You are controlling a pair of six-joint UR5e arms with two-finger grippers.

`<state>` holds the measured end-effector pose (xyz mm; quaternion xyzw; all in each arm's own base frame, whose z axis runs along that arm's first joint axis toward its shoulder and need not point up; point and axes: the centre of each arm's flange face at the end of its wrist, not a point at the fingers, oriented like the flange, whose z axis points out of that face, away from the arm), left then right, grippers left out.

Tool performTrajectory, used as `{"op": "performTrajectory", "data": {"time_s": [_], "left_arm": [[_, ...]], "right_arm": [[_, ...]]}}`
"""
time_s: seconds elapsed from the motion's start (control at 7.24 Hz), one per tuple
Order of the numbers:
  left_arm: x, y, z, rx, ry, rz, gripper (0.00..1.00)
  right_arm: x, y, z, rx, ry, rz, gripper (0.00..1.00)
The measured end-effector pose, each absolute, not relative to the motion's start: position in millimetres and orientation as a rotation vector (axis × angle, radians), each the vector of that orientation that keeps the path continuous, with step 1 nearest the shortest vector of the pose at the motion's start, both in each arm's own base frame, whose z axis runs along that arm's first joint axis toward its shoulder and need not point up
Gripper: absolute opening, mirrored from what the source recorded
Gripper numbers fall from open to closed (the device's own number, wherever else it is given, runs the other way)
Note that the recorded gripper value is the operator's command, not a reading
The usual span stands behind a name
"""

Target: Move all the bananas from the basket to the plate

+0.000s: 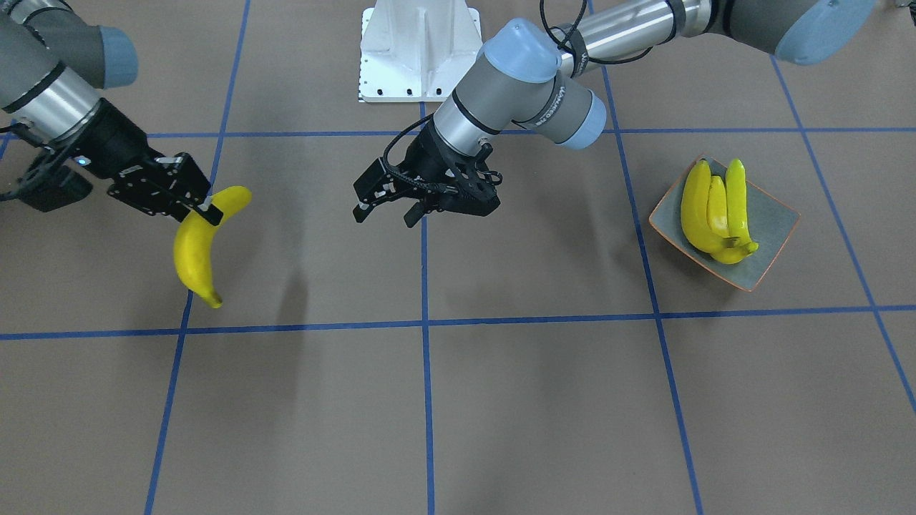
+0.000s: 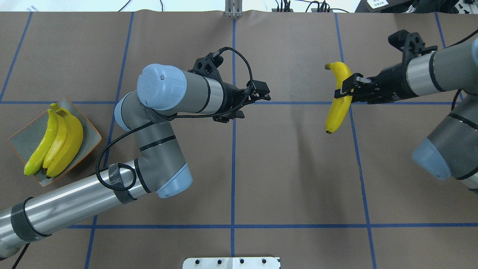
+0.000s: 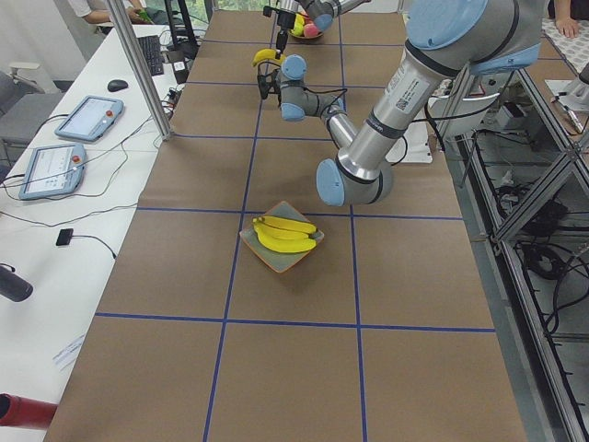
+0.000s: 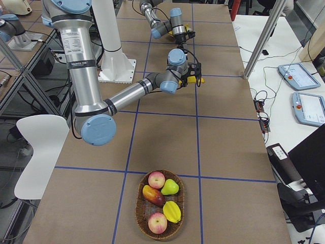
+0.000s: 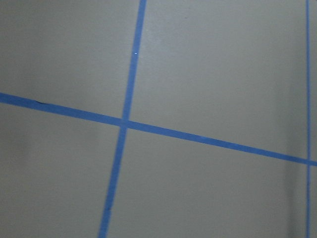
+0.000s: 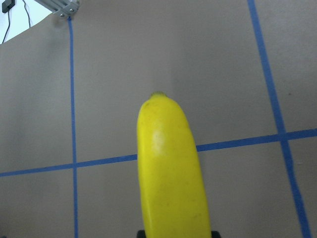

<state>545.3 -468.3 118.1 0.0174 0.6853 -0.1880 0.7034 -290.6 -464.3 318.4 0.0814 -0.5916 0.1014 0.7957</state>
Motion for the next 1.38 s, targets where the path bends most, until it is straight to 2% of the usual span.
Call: {"op": "performTrajectory", "data": {"time_s": [0.41,0.97,1.24,1.38], "left_arm": [[541,-466,98,0.010,1.603,-0.445,0.99],[543,-461,96,-0.009,1.630,-0.446,0.99],[544,-460,96,-0.010,1.630,-0.445,0.93],[544,-460,96,-0.011,1.629,-0.444,0.85]], "right_arm": [[-370,-424,269,0.184,-1.336,0.179,0.00],[-390,-407,249,0.192,-1.382,0.135,0.00],[-393,-403,245,0.194,-1.391,0.126,0.00],[-395,-400,242,0.193,-1.396,0.119,0.00]]}}
